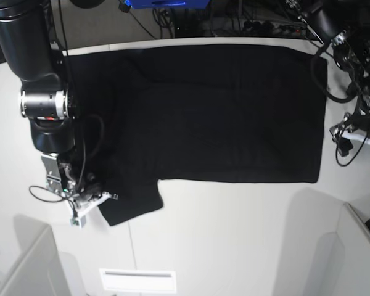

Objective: Fold the T-shirt properly
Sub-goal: 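Reach both grippers to the hem corners of the shirt and grasp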

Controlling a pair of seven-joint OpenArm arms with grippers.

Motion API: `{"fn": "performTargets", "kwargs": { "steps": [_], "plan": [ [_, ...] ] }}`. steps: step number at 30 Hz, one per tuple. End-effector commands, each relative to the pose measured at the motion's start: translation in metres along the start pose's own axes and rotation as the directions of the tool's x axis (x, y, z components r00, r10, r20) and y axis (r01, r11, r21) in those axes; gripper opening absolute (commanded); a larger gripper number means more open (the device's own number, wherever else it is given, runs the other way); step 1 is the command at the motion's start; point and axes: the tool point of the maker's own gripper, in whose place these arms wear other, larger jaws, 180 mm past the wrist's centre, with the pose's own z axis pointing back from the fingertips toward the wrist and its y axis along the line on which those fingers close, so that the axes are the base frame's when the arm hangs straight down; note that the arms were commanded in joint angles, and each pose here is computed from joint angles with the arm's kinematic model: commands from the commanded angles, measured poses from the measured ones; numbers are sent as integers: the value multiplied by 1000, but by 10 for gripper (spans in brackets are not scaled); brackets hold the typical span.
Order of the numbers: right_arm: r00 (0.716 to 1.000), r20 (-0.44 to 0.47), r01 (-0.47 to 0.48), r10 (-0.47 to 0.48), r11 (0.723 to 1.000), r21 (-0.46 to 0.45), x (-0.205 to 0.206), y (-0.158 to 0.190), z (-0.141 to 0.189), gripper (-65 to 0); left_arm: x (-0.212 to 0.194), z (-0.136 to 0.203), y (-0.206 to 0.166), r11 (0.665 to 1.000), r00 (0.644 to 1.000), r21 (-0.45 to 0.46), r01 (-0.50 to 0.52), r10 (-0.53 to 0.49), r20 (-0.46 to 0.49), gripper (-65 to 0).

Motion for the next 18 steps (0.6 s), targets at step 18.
{"fn": "performTargets", "kwargs": {
  "steps": [18],
  "plan": [
    [998, 59, -22, 21, 1000, 7, 33, 4, 7, -650, 7, -114, -76, 987, 986, -157, -22, -5, -169, -72]
  ]
}}
